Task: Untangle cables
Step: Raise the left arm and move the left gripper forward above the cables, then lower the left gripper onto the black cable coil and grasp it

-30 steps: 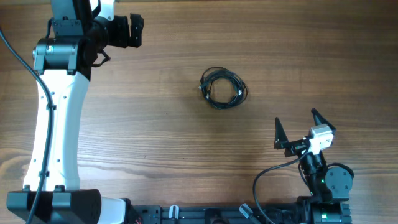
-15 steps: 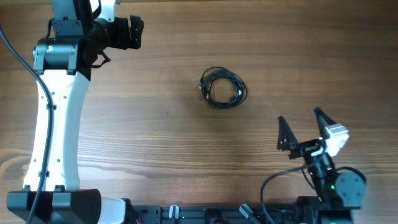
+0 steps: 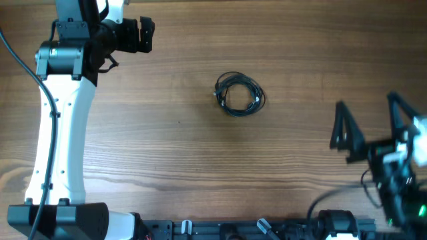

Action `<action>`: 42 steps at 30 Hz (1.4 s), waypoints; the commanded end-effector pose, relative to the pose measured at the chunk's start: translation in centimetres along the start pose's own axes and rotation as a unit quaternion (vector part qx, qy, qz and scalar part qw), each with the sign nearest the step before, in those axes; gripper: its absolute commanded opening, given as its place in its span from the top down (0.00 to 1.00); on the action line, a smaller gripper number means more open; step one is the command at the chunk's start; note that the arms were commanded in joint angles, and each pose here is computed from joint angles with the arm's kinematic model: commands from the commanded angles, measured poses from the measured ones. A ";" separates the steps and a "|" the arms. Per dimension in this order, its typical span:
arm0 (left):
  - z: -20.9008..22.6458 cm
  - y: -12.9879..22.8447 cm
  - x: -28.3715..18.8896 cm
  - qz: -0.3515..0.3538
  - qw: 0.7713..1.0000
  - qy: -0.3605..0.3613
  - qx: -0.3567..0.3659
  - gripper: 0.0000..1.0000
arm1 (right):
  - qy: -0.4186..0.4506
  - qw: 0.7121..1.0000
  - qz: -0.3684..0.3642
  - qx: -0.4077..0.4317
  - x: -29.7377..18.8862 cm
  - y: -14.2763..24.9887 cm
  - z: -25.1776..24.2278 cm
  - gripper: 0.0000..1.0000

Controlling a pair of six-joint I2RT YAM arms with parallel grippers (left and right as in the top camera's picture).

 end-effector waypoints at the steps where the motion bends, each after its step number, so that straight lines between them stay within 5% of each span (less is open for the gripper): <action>1: 0.0 -0.5 -0.6 -0.010 1.000 0.005 0.008 0.00 | 0.001 0.999 0.050 -0.017 3.7 -2.0 -0.8 0.00; 16: 0.0 -0.5 -0.6 -0.008 1.000 0.005 0.007 0.00 | 0.016 0.968 0.248 -0.039 16.1 -5.9 -4.1 0.00; 31: -1.6 0.7 0.4 0.027 0.996 0.086 -0.002 0.02 | -0.010 0.909 0.417 -0.027 22.4 3.2 -5.9 0.00; 42: -2.2 3.4 4.5 0.104 0.982 0.155 -0.033 0.03 | -0.003 0.901 0.434 -0.006 21.9 3.6 -5.8 0.00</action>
Point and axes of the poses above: each gripper's point midway between its finger pads, its own x axis out along the fingers, its own z axis along the line the jaws close on, y = z × x, the point moved 6 cm from there along -x, back along the fingers, and after that the axes turned 6 degrees about -x, right-handed, at the moved point
